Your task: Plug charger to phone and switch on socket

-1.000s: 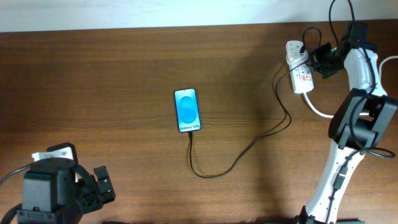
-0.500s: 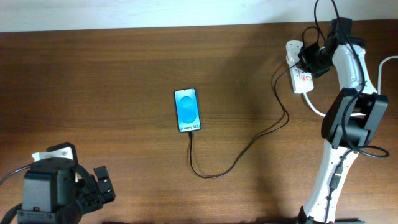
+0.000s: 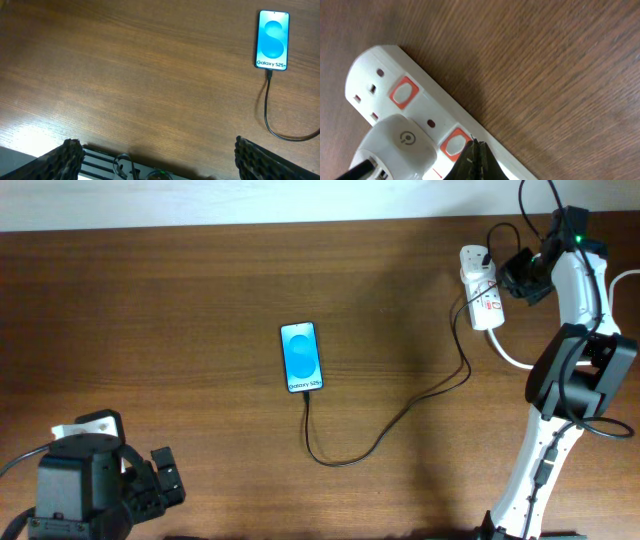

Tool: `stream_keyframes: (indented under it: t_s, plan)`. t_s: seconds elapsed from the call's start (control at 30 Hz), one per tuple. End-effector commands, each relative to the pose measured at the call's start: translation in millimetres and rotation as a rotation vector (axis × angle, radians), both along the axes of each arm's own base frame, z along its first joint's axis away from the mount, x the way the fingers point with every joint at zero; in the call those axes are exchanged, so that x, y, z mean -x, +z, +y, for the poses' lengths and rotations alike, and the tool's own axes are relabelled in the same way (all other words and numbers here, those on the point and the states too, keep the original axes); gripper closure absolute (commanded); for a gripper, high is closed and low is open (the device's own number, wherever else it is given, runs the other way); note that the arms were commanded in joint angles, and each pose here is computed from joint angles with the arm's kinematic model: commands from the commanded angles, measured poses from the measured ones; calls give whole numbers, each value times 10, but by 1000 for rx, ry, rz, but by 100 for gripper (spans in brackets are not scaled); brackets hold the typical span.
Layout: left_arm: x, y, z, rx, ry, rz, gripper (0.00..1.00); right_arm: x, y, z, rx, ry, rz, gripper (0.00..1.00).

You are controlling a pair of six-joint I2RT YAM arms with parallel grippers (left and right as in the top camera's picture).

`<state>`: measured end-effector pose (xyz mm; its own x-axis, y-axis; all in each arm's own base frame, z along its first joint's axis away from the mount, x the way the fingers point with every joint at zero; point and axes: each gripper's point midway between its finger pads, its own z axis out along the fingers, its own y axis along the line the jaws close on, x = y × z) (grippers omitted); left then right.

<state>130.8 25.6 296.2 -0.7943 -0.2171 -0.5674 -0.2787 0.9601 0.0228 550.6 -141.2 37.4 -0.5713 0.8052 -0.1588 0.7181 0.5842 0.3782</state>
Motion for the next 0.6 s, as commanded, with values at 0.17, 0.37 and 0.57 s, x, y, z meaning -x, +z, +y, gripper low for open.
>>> stream_keyframes:
  t_s: [0.17,0.37,0.57]
  plan:
    - [-1,1,25,-19,-2,2,1,-162,187,207,38,85,-64,96]
    - [0,1,25,-20,-2,3,1,-195,-2,255,32,95,-49,96]
    - [-1,1,25,-19,-2,2,1,-205,-13,291,38,117,-51,96]
